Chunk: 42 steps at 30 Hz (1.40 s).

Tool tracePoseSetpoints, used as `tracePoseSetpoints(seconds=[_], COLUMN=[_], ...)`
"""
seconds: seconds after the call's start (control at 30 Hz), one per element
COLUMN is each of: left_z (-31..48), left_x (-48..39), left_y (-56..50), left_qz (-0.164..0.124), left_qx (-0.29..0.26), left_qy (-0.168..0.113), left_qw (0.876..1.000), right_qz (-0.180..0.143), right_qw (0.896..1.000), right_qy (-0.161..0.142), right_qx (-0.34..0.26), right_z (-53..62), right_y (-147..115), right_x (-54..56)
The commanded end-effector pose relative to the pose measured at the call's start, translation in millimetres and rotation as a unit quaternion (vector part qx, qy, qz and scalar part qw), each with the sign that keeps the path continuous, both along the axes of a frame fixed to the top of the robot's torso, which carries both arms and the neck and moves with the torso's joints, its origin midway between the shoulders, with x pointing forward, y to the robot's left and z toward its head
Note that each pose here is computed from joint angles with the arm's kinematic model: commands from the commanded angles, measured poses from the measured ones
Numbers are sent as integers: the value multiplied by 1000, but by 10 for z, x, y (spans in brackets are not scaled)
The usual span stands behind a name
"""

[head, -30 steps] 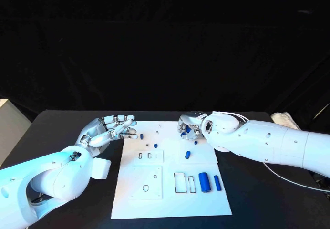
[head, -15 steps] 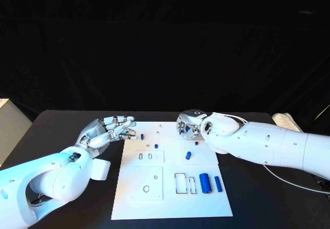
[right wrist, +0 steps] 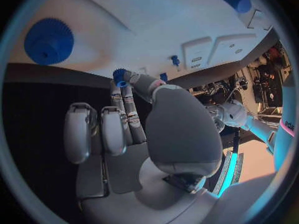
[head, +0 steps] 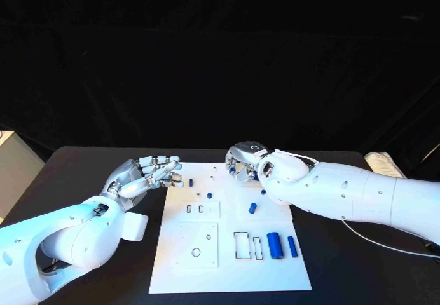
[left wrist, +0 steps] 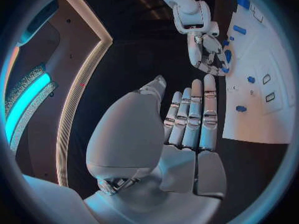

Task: Assemble the parts on the task board

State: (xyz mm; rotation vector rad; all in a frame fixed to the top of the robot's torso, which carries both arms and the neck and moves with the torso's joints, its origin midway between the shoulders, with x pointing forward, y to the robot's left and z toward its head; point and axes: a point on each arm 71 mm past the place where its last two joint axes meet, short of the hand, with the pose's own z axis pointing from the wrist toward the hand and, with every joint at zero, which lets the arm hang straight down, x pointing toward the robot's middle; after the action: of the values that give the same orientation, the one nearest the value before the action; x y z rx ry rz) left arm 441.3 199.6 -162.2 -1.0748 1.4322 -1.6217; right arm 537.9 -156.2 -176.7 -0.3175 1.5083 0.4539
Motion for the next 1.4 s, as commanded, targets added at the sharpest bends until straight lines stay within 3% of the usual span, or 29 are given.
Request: tracePoseSetpoints(seconds=[0.03,0.5,1.4], left_z=[14,22,42], left_x=[-5,-21,-20], left_y=[-35,-58,-52], left_qz=[-9,-13,-14], left_qx=[-4,-6,-7], left_qy=[-2,-2,-3], left_qw=[1000,1000,1000], right_qz=[-6,-2,-1], right_qw=[1000,1000,1000], right_qy=[-23,-31,-28], right_qx=[3,3,-8], right_z=[33,30,-22], right_y=[57,233,303], right_x=[38,118,185])
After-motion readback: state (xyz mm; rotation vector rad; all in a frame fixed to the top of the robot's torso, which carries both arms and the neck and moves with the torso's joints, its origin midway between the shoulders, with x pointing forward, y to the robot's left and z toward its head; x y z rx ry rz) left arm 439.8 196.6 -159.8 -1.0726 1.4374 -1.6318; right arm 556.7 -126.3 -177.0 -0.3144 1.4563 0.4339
